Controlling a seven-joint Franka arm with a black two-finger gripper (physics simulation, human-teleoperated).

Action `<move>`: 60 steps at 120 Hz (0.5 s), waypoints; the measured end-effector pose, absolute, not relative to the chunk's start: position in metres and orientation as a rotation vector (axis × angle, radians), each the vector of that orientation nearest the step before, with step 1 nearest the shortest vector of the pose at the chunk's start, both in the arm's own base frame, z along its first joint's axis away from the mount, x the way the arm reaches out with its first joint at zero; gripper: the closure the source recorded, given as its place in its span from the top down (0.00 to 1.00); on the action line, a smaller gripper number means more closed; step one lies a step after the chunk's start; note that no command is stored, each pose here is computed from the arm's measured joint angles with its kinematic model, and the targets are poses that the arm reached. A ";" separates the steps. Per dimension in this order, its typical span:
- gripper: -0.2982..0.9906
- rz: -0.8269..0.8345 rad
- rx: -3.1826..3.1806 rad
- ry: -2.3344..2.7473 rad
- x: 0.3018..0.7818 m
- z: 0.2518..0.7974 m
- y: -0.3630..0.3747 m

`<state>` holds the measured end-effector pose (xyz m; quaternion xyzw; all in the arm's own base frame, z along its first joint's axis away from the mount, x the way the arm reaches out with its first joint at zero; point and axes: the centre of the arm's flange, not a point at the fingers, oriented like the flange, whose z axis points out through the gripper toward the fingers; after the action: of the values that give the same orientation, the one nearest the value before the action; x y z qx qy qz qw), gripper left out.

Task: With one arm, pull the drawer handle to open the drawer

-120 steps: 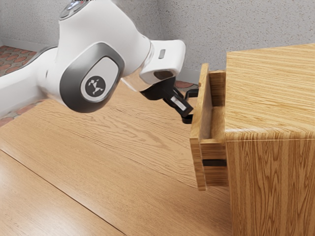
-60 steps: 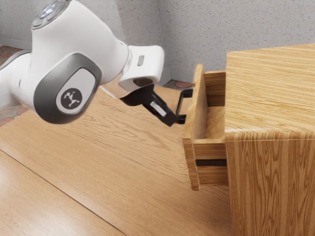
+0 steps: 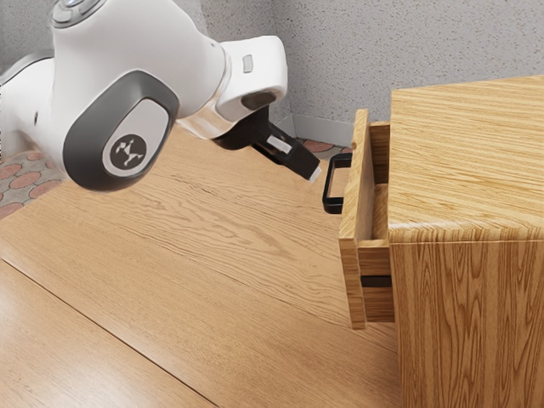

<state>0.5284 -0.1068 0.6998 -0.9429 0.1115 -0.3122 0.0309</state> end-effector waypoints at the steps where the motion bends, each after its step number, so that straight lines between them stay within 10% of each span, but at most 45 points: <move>1: 0.65 -0.963 -2.907 0.341 0.529 0.700 -0.107; 60: 0.65 -0.979 -2.977 0.164 0.553 0.674 -0.109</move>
<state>0.5530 -0.1095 0.6744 -0.9486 0.0523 -0.3121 0.0019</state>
